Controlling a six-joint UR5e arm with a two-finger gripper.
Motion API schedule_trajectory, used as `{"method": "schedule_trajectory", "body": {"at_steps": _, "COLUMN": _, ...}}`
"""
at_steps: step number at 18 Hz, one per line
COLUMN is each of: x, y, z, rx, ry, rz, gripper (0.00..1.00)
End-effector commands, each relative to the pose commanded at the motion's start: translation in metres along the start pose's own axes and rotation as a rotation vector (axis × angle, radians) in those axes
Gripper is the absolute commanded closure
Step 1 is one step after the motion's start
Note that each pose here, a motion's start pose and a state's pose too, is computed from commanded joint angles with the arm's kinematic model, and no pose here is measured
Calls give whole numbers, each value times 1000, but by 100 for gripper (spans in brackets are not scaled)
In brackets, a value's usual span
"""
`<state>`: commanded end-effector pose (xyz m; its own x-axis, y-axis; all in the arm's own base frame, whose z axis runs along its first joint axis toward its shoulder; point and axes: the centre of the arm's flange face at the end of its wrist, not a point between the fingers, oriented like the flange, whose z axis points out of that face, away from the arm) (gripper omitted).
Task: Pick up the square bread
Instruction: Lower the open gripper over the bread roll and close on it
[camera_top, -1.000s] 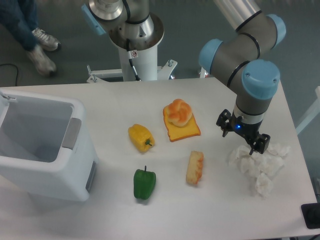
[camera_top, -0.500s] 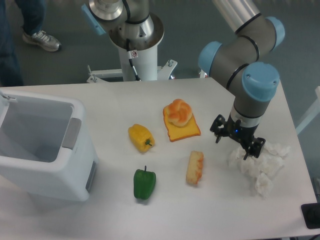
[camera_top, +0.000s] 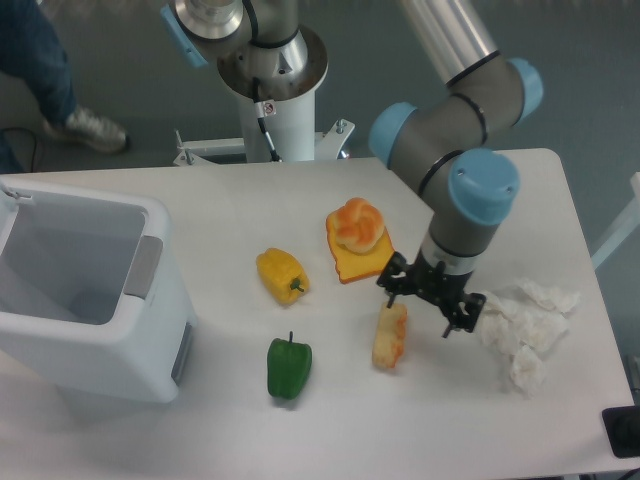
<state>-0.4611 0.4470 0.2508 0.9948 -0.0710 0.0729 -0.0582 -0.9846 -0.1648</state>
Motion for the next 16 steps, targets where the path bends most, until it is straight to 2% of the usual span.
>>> {"method": "schedule_trajectory", "body": {"at_steps": 8, "x": 19, "y": 1, "z": 24, "rx": -26, "ry": 48, "rz": 7, "gripper": 0}}
{"method": "schedule_trajectory", "body": {"at_steps": 10, "x": 22, "y": 3, "z": 29, "rx": -32, "ry": 57, "rz": -19, "gripper": 0}}
{"method": "schedule_trajectory", "body": {"at_steps": 16, "x": 24, "y": -4, "z": 29, "rx": -29, "ry": 51, "rz": -19, "gripper": 0}}
